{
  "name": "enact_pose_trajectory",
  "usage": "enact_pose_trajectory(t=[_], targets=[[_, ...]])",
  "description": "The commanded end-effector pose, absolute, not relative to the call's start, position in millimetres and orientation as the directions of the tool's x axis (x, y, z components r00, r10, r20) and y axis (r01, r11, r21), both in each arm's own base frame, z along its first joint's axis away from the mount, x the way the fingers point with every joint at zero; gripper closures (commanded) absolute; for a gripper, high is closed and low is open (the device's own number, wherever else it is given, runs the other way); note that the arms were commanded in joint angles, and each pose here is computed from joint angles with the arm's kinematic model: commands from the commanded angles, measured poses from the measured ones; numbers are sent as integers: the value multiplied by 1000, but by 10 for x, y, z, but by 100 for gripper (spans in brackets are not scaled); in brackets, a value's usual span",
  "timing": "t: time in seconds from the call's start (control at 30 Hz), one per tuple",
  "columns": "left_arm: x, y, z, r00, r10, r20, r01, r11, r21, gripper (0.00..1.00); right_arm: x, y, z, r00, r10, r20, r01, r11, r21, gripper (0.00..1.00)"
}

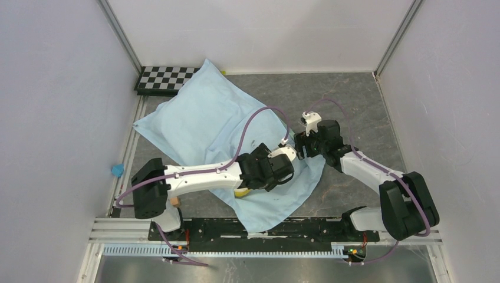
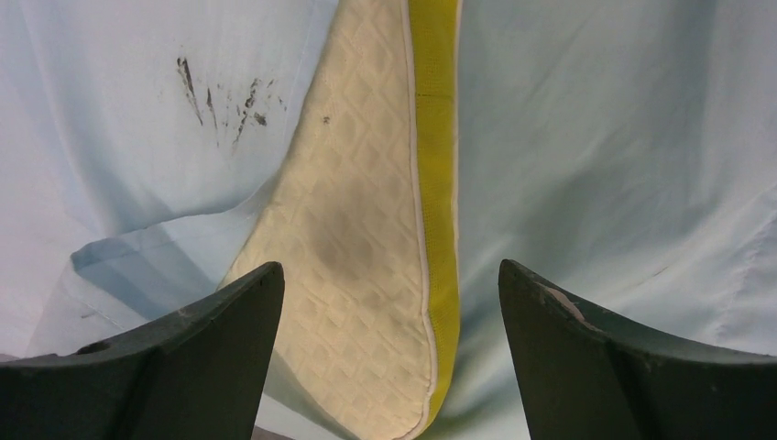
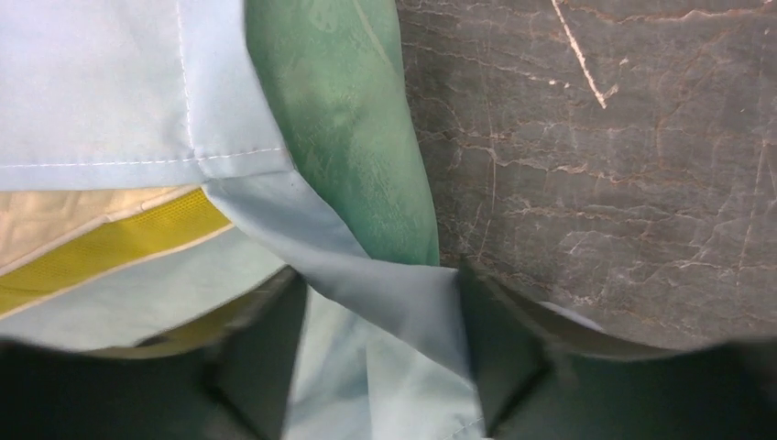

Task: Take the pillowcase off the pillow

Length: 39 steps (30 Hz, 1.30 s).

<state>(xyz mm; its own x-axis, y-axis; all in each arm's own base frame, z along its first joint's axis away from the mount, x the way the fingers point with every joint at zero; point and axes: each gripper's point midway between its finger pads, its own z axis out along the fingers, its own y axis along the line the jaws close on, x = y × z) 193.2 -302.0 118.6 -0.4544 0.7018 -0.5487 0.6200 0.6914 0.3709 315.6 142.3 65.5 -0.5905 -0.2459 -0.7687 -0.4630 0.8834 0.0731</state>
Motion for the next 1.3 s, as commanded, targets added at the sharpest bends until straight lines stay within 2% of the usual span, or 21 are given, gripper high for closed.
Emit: enact_pose_trajectory(t=[0.0, 0.07, 0.17, 0.37, 0.4, 0.43, 0.5, 0.53, 0.57, 0.7, 0.83, 0.93, 1.13, 1.27], targets=[[1998, -3035, 1214, -473, 691, -546, 574, 712, 405, 7, 3278, 1436, 763, -558, -214, -801, -442, 895, 69, 47], [2004, -2988, 1121, -487, 708, -512, 564, 702, 435, 7, 3262, 1461, 751, -563, -211, -799, -449, 890, 81, 64], [2023, -2885, 1002, -519, 709, -477, 538, 705, 461, 6, 3233, 1460, 755, -559, -204, -804, -450, 889, 87, 82], [2104, -2707, 801, -576, 693, -434, 493, 718, 492, 6, 3215, 1422, 832, -533, -176, -827, -428, 900, 85, 93], [2129, -2665, 782, -586, 690, -425, 478, 718, 506, 11, 3212, 1418, 841, -531, -171, -830, -425, 901, 86, 94], [2154, -2624, 792, -593, 687, -419, 462, 717, 522, 20, 3214, 1408, 850, -527, -166, -833, -419, 904, 85, 95], [2221, -2520, 970, -601, 662, -449, 380, 730, 568, 67, 3228, 1369, 850, -526, -152, -837, -395, 915, 82, 98], [2227, -2500, 1068, -597, 648, -473, 363, 744, 561, 85, 3238, 1348, 850, -528, -144, -837, -378, 922, 80, 100], [2221, -2506, 1176, -592, 629, -505, 362, 767, 530, 97, 3260, 1304, 841, -533, -129, -836, -348, 934, 78, 100], [2121, -2628, 1572, -563, 566, -603, 444, 822, 357, 98, 3369, 1194, 840, -545, -28, -838, -258, 957, 136, 100], [1964, -2687, 1883, -533, 541, -651, 537, 811, 234, 98, 3487, 1182, 916, -538, 93, -838, -237, 937, 257, 100], [1839, -2722, 2074, -512, 507, -694, 594, 792, 140, 98, 3594, 1192, 954, -533, 115, -838, -230, 934, 274, 100], [1534, -3050, 2577, -455, 338, -824, 747, 648, -146, 98, 3754, 1428, 901, -581, 149, -801, -276, 889, 366, 100], [1493, -3199, 2911, -494, 189, -849, 784, 519, -340, 98, 3732, 1536, 837, -600, 159, -784, -306, 860, 409, 100]])
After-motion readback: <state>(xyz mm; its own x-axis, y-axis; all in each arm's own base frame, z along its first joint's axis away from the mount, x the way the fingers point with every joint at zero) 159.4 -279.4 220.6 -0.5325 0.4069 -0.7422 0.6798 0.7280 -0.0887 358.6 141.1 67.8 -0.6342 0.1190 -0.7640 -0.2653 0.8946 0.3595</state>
